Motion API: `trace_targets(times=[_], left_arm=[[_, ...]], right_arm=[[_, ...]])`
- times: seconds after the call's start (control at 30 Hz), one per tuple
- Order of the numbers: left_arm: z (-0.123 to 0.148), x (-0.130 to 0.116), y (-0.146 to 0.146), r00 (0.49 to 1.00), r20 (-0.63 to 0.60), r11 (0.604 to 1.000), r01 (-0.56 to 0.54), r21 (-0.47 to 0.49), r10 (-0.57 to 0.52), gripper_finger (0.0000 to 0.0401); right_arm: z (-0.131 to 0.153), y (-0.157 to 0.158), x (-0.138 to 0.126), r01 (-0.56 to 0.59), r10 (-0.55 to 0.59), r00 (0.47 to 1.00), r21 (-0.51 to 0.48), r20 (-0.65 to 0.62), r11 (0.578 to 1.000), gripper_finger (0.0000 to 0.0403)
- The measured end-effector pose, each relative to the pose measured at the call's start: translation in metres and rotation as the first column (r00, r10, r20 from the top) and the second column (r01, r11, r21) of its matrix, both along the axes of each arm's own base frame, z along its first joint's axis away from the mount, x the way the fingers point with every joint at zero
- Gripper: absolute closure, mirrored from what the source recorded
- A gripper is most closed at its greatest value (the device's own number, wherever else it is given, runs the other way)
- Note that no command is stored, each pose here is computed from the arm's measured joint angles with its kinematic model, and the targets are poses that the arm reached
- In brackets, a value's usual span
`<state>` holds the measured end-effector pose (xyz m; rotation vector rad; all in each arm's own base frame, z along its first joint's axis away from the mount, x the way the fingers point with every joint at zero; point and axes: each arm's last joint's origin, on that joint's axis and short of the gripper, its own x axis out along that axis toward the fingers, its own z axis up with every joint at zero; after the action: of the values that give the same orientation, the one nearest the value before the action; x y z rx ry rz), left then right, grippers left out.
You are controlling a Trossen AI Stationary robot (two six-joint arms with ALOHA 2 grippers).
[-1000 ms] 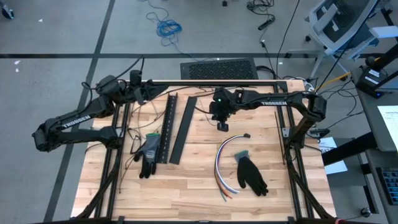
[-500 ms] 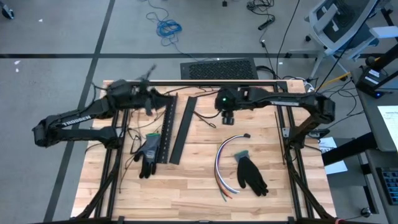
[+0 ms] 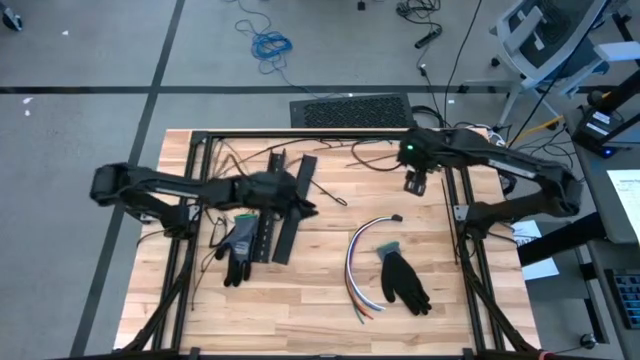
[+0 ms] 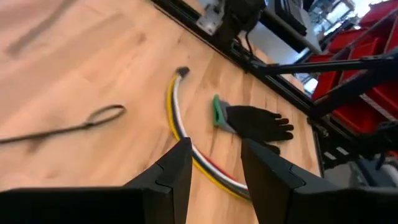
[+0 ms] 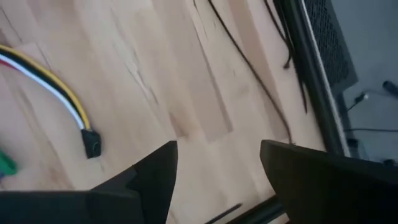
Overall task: Ziptie cables
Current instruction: Wrap the cable wires with the black ziptie
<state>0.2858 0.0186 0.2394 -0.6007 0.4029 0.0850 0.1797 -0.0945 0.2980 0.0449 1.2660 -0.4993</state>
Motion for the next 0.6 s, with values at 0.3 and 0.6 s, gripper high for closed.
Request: trace_targets(times=[0.3,0.6], left_arm=[[-0.024,0.054,-0.004,0.998,0.001,0.981,-0.059,-0.186,0.060,0.0266],[-0.029,0.124,-0.020,0.989,-0.135,0.997,-0.060,-0.052,0.052,0.0266]], right_arm=[[-0.021,0.021,-0.040,0.125,-0.129,0.987,0.050,0.091,0.991,0.0179],[-0.050,0.026,-0.043,0.092,-0.111,0.986,0.146,0.127,0.985,0.0179]])
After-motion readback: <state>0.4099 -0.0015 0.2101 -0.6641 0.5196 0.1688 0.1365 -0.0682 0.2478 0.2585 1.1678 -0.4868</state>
